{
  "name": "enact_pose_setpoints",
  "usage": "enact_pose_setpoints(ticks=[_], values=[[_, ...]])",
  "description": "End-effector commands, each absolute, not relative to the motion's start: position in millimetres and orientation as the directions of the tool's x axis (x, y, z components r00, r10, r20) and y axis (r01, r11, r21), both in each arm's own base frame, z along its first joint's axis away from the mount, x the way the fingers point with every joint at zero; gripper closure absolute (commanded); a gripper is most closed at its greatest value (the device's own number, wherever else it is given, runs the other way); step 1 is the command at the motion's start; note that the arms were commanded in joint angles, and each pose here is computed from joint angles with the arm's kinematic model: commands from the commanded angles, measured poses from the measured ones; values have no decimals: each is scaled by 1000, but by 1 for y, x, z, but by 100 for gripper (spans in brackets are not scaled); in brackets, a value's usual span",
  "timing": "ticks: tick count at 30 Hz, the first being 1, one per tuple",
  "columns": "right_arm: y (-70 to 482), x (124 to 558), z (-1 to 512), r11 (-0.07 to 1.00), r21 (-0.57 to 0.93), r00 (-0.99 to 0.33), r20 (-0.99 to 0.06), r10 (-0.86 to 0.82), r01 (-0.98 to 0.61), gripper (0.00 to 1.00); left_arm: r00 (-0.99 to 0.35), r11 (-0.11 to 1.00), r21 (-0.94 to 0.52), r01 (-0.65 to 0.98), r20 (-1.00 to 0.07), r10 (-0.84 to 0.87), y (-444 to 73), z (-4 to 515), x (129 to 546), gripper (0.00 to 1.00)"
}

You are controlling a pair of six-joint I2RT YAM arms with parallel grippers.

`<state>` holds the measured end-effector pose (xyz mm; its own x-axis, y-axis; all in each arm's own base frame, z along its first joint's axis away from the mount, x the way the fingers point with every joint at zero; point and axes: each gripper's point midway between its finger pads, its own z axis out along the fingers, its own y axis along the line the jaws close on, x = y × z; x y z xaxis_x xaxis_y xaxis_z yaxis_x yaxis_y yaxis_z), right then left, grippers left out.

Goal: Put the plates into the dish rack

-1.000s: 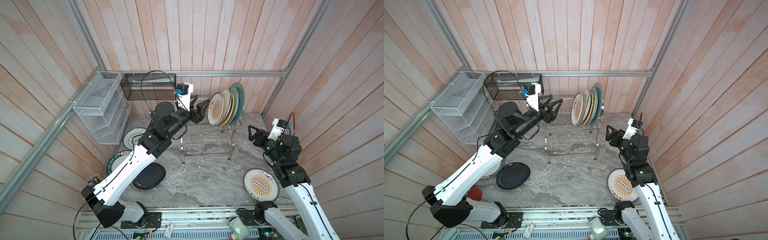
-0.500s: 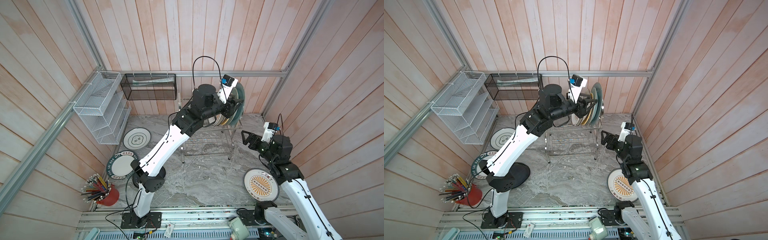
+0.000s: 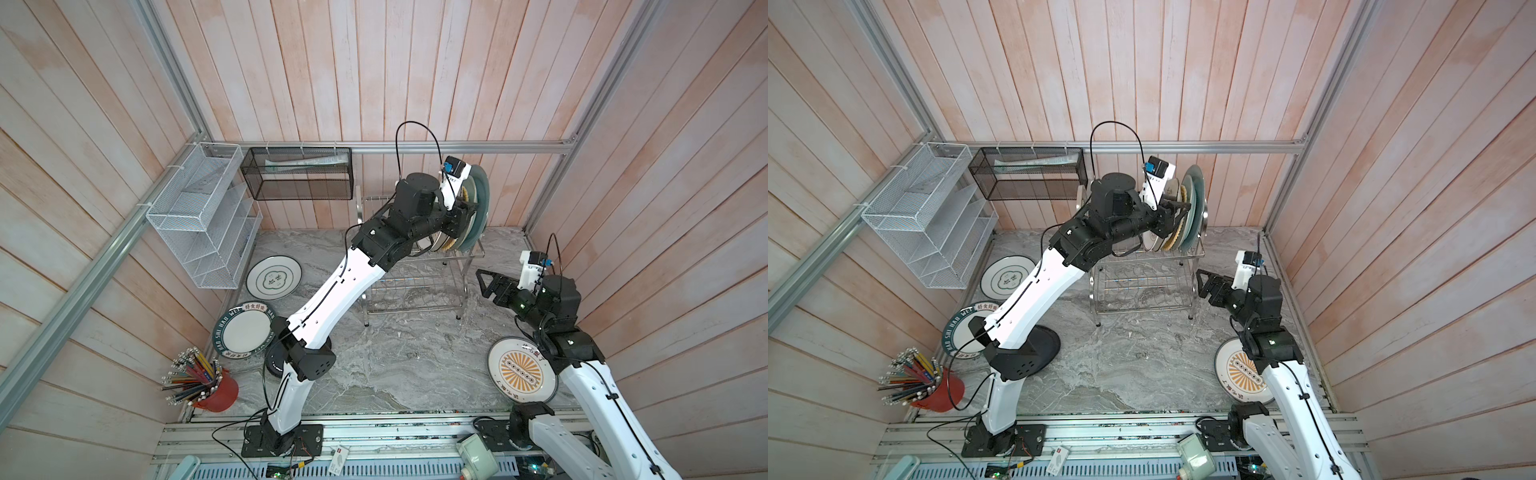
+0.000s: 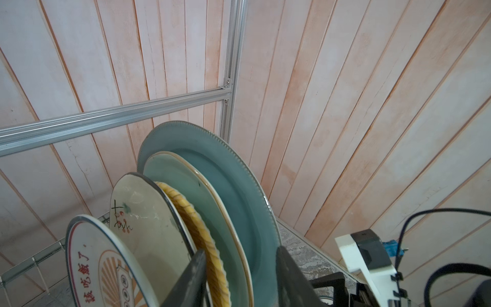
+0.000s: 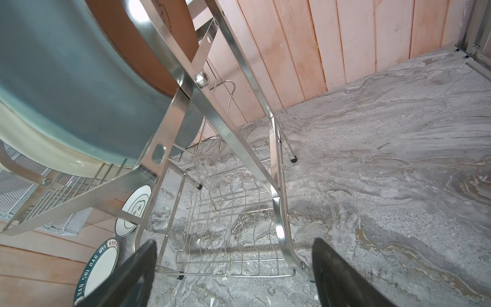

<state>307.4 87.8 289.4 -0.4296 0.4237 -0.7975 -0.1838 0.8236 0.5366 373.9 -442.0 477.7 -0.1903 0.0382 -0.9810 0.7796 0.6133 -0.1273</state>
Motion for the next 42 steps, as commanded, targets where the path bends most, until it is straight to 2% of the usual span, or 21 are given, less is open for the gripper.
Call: enact_pose_setpoints(ticks=[1,17,23,37,42], values=[[91,303,294,815,539,-418,-804,423,-214,9,-229,628,-139,766,-971,64,-450,455,381,56],[92,302,288,808,549,-427,-797,428,-215,9,-265,709,-124,694,-960,92,-447,430,397,62],[92,301,289,806,550,-426,-798,428,-220,9,-263,719,-117,685,-960,94,-448,429,396,69],[91,298,293,808,545,-412,-805,428,-225,9,-218,727,-112,678,-974,53,-452,448,386,96],[92,298,294,804,548,-410,-804,430,-230,9,-197,741,-122,660,-980,15,-451,461,383,100]])
